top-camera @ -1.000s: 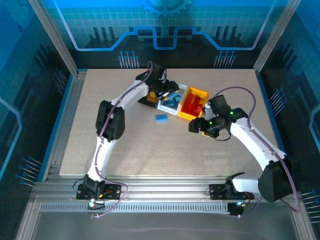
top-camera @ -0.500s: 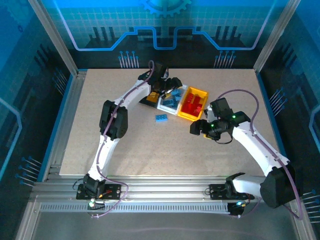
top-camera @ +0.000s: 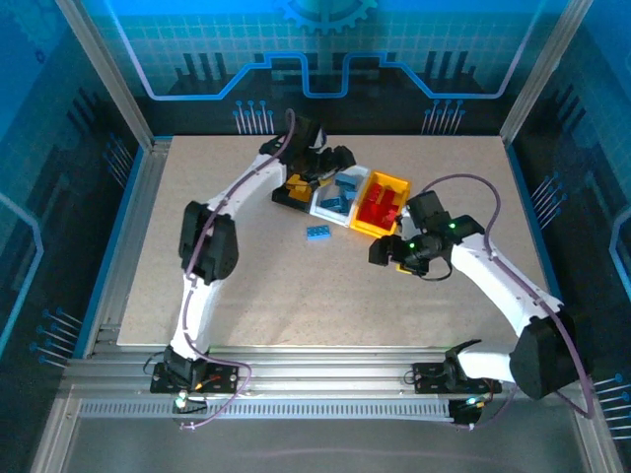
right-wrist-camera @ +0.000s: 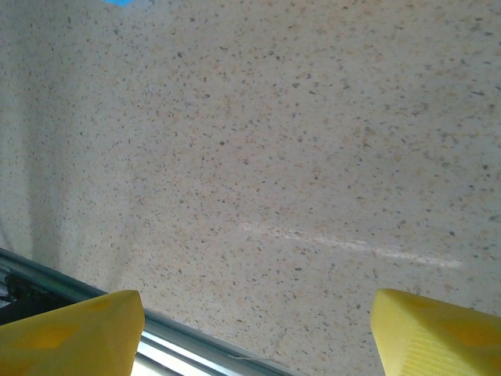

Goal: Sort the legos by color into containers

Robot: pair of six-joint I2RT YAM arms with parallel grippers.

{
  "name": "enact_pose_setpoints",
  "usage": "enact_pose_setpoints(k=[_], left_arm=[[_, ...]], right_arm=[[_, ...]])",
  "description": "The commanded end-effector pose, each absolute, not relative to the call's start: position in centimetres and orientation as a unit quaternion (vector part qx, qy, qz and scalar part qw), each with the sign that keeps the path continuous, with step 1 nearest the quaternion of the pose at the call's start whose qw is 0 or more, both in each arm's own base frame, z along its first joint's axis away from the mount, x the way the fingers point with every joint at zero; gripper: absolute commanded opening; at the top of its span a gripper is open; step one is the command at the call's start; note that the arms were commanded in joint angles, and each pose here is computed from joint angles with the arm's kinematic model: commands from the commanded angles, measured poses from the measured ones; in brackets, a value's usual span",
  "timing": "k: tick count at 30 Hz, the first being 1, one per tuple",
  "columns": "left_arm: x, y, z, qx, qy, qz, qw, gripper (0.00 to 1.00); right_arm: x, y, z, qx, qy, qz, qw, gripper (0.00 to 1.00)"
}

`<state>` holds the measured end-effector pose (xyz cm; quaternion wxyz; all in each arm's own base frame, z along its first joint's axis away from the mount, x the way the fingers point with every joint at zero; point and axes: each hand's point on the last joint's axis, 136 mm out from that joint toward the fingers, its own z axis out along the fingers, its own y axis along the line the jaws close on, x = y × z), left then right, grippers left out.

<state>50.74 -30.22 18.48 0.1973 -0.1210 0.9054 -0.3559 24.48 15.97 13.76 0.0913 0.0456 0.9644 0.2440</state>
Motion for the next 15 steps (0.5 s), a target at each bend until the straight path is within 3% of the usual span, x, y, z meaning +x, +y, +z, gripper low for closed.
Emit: enact_pose_setpoints(k=[1,8,15], left_arm=[[46.7,-27.5,23.8,-0.066,0.911,-0.327,0.24,0.8],[35.4,-20.2,20.9,-0.085,0.941,-0.245,0.216,0.82],[26.1,-15.3,18.9,-0.12,0.943,-0.235,0.204,0.86]], right_arm=[[25.9,17.8,14.9,0.02,0.961,0.256,0.106,0.78],[28.1,21.3,14.6,-0.043,0.968,0.224,0.11,0.78],[31.6,25.1,13.4,-0.082,0.973,0.125,0.174,0.82]])
